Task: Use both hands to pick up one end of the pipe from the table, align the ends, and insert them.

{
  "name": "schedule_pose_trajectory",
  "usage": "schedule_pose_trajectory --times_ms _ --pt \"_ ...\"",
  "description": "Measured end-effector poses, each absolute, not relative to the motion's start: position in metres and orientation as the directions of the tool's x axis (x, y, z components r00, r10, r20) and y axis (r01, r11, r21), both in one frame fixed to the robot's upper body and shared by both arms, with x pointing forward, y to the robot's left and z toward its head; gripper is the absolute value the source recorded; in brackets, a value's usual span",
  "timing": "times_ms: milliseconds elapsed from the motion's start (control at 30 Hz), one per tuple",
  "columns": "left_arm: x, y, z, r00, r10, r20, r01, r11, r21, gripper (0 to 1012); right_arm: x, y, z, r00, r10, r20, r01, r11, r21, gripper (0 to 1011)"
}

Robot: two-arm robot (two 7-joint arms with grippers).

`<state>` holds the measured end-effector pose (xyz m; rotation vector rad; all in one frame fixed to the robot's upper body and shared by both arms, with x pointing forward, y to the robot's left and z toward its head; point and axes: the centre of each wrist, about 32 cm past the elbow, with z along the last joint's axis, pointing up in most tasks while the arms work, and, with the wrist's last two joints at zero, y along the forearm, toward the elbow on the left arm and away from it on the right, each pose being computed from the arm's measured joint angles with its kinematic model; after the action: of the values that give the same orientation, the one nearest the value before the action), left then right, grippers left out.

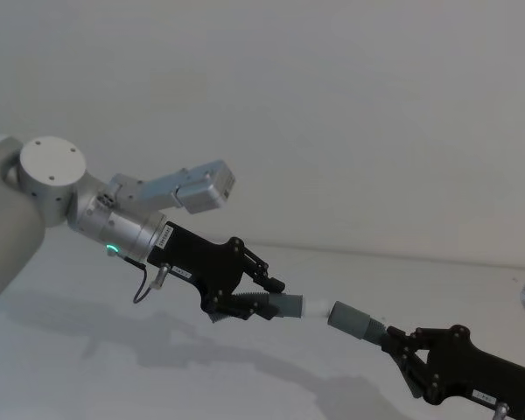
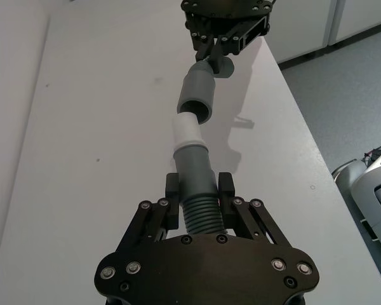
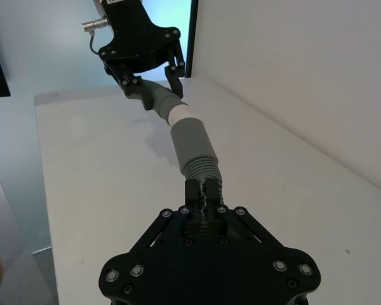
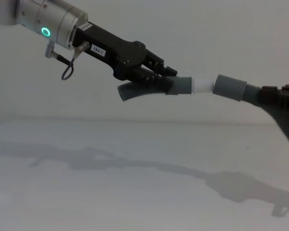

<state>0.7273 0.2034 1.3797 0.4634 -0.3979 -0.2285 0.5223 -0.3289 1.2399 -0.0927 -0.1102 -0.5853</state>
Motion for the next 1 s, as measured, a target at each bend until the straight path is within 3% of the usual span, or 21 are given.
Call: schedule_pose_trajectory --times_ms 1000 --pt "0.7345 0.2004 1.3794 0.893 -0.321 0.314 0.145 0.868 0.474 329 0.5242 -0.3276 1.2407 0.833 -0.54 0.125 0.55 0.833 -0.069 51"
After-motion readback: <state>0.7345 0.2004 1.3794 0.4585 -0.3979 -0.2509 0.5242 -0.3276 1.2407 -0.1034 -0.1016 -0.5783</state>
